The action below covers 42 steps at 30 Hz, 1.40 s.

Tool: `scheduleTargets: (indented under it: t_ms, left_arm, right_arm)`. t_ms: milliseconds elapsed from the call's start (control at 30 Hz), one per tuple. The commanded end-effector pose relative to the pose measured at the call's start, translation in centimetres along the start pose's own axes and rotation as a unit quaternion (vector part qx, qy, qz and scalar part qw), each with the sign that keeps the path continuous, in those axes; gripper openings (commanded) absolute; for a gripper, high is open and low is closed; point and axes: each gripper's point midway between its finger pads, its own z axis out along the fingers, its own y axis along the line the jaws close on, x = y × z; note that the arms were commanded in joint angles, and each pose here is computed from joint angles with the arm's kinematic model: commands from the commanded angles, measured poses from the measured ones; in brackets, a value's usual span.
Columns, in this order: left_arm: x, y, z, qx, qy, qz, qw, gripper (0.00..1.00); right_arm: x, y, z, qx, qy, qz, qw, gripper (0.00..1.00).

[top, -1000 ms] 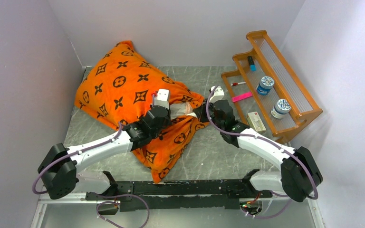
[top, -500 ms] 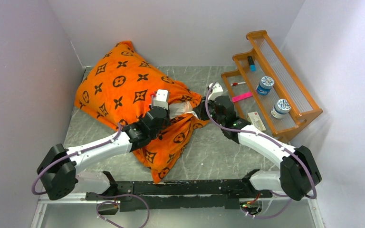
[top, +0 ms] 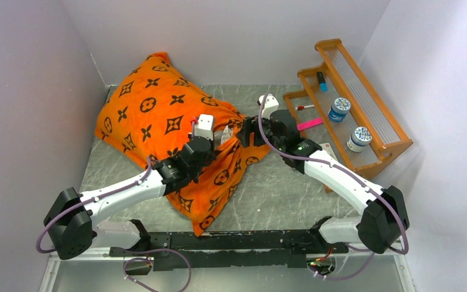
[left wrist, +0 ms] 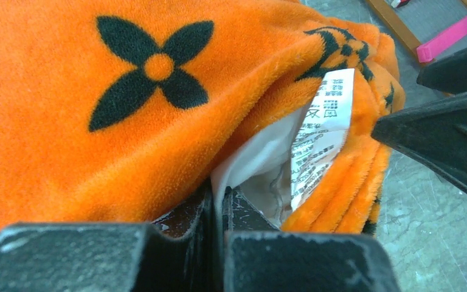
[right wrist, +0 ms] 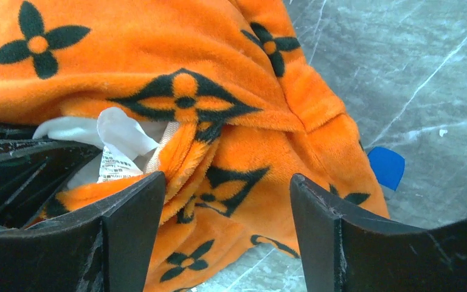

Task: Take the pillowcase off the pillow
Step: Remove the pillow from the pillowcase.

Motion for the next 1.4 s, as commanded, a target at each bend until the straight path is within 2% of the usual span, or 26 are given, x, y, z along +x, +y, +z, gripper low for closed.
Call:
scheduleTargets:
  t_ms: [0, 233, 400, 633, 867, 1000, 1133, 1233, 1367]
  left_arm:
    - [0.7, 5.4, -0.7, -0.108, 0.014, 0.061, 0.992, 0.05]
    - [0.7, 5.4, -0.8, -0.110, 0.013, 0.064, 0.992, 0.05]
    - [0.4, 5.6, -1.2, -0.115, 0.008, 0.064, 0.991, 0.05]
    - [0.3, 6.2, -1.6, -0.132, 0.001, 0.059, 0.989, 0.05]
    - [0.1, 6.8, -1.9, -0.147, -0.006, 0.054, 0.988, 0.05]
    - [0.0, 7.1, -2.0, -0.155, -0.008, 0.053, 0.986, 0.05]
    - [-0.1, 7.4, -2.2, -0.160, -0.012, 0.048, 0.986, 0.05]
    - [-0.4, 7.6, -2.4, -0.162, -0.019, 0.042, 0.986, 0.05]
    - [-0.5, 7.7, -2.6, -0.164, -0.022, 0.036, 0.986, 0.05]
  right_arm:
    - [-1.9, 0.7, 0.5, 0.027, -0.004, -0.031, 0.999, 0.78]
    - [-2.0, 1.9, 2.1, 0.069, 0.014, -0.049, 0.996, 0.79]
    - [-1.1, -0.4, 2.8, 0.148, 0.025, -0.059, 0.987, 0.77]
    - [1.9, -6.0, 1.5, 0.273, 0.062, -0.118, 0.953, 0.61]
    - [3.2, -10.9, -0.9, 0.344, 0.075, -0.124, 0.928, 0.27]
    - [4.0, -12.9, -1.5, 0.342, 0.076, -0.089, 0.933, 0.14]
    - [5.5, -14.4, -1.6, 0.324, 0.081, -0.049, 0.941, 0.08]
    - [7.4, -15.1, -1.1, 0.310, 0.097, -0.019, 0.945, 0.00]
    - [9.1, -14.3, 0.3, 0.261, 0.100, 0.005, 0.960, 0.00]
